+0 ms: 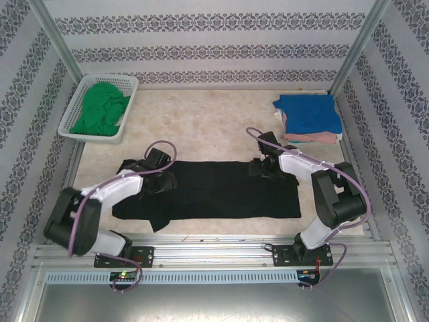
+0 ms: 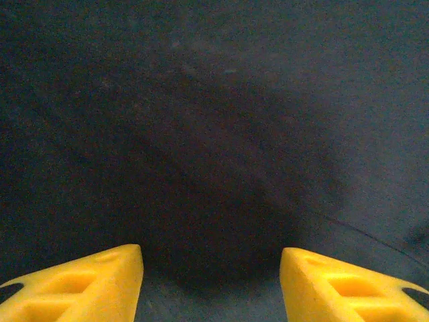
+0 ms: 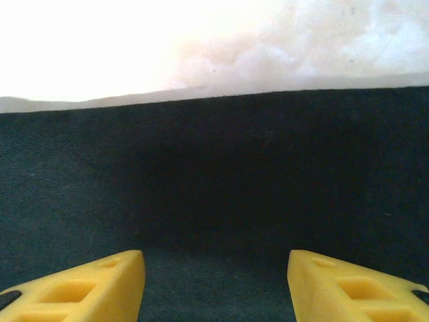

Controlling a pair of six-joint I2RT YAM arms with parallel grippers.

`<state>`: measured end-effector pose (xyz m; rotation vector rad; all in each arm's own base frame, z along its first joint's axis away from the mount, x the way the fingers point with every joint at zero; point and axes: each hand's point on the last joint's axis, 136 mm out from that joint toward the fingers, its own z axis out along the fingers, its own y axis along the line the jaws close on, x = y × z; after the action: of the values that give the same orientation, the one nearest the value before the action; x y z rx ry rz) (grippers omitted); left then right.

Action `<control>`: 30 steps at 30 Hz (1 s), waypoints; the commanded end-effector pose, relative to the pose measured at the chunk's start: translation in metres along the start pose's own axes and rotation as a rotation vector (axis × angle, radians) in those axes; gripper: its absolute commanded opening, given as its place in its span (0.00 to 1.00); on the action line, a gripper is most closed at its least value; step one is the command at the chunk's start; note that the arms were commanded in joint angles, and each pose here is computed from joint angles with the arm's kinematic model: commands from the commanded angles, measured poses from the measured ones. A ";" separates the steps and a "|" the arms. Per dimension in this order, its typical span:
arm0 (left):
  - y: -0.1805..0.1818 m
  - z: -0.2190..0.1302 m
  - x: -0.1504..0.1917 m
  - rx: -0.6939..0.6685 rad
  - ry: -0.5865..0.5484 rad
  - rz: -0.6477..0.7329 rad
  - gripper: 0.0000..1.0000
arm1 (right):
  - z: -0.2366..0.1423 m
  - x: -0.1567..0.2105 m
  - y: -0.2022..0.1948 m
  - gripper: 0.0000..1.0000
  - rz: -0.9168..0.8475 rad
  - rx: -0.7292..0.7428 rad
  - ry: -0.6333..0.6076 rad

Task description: Fold and stack the t-shirts

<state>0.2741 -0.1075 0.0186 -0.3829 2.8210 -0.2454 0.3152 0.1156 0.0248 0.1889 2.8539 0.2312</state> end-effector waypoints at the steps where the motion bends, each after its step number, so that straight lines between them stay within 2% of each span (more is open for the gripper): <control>1: -0.016 0.020 -0.027 0.049 -0.007 0.034 0.55 | 0.003 0.017 -0.016 0.60 0.024 0.063 0.043; 11: -0.092 0.089 -0.114 0.162 0.075 0.139 0.52 | -0.009 0.063 -0.013 0.60 0.043 0.079 0.116; 19: -0.141 0.110 -0.206 0.240 0.010 0.204 0.56 | -0.012 0.099 0.028 0.60 -0.013 0.030 0.161; 22: -0.164 0.103 -0.233 0.299 -0.020 0.229 0.61 | -0.024 0.103 0.045 0.60 -0.063 0.016 0.170; 24: -0.179 0.086 -0.245 0.344 -0.047 0.241 0.63 | -0.039 0.092 0.046 0.62 -0.078 0.024 0.118; 27: -0.195 0.059 -0.249 0.365 -0.077 0.253 0.64 | -0.058 0.069 0.041 0.64 -0.076 0.008 0.009; 30: -0.197 0.038 -0.250 0.345 -0.115 0.251 0.65 | -0.060 0.051 0.036 0.64 -0.075 0.002 -0.056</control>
<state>0.5759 -0.2267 0.0527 0.0037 2.6157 -0.6310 0.2394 0.1618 0.0654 0.0828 2.8593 0.2666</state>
